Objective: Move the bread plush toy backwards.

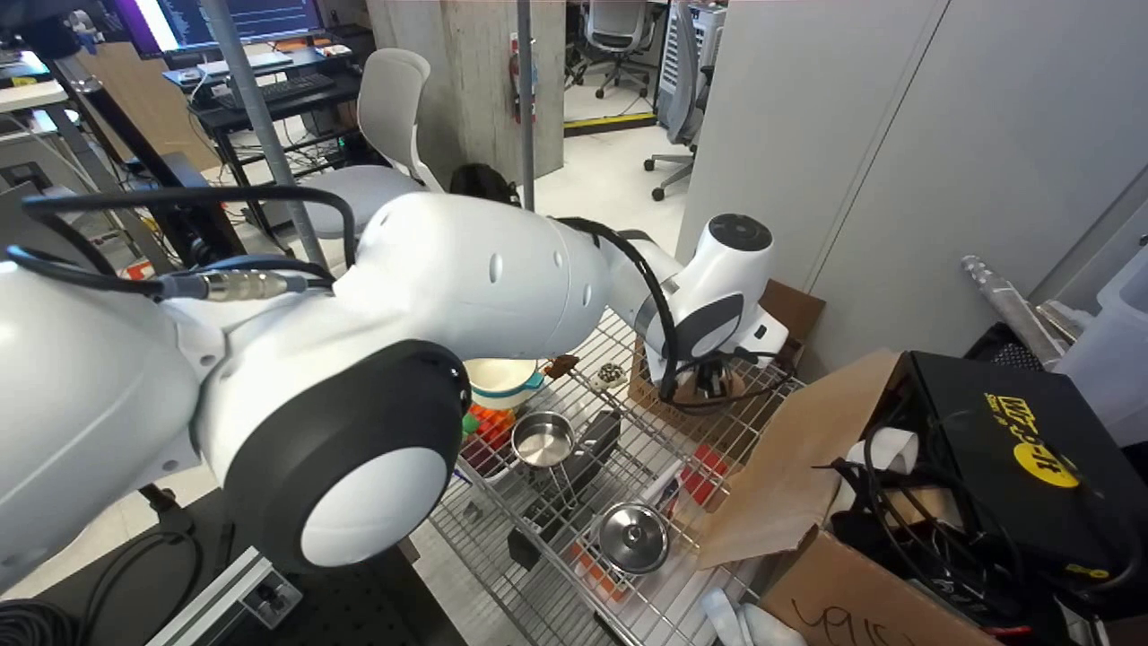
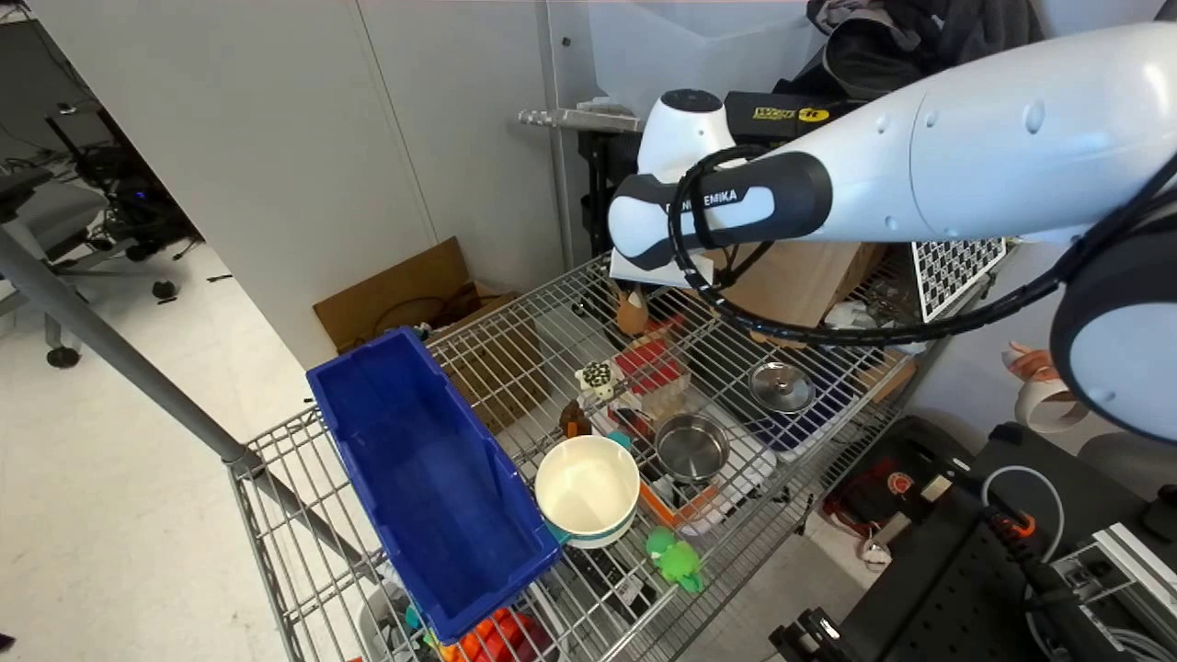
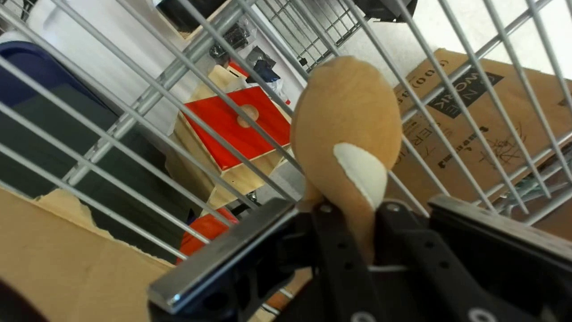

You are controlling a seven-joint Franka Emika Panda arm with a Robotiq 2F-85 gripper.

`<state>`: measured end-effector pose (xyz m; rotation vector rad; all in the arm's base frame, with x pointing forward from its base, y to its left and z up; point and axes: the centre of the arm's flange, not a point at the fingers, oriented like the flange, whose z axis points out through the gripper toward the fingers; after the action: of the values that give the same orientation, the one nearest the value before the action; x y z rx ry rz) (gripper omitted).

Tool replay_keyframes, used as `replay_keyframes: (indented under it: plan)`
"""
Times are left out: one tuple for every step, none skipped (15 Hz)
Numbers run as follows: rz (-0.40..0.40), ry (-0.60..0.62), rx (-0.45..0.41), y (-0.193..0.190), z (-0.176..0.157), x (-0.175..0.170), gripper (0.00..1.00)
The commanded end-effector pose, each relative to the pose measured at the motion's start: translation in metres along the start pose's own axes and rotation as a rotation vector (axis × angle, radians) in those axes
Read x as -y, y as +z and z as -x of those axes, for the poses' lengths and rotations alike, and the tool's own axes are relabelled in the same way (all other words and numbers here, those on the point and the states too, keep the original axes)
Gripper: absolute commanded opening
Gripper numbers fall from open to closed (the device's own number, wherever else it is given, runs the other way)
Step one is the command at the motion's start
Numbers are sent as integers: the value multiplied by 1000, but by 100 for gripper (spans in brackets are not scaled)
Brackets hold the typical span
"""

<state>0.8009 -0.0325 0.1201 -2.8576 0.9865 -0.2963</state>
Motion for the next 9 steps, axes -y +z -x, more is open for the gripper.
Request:
replay_keyframes:
  plan:
    - [-5,84,-10,36,-60,35,3]
    - [-19,100,-11,35,-62,37,3]
    - [-33,115,-16,31,-66,38,37]
    - [-45,126,-20,27,-69,40,39]
    - [-56,135,-23,21,-70,40,45]
    - [-65,145,-17,16,-70,39,53]
    - [-74,163,4,10,-69,35,59]
    - [-75,175,24,5,-68,31,66]
    - [-72,186,44,0,-67,27,74]
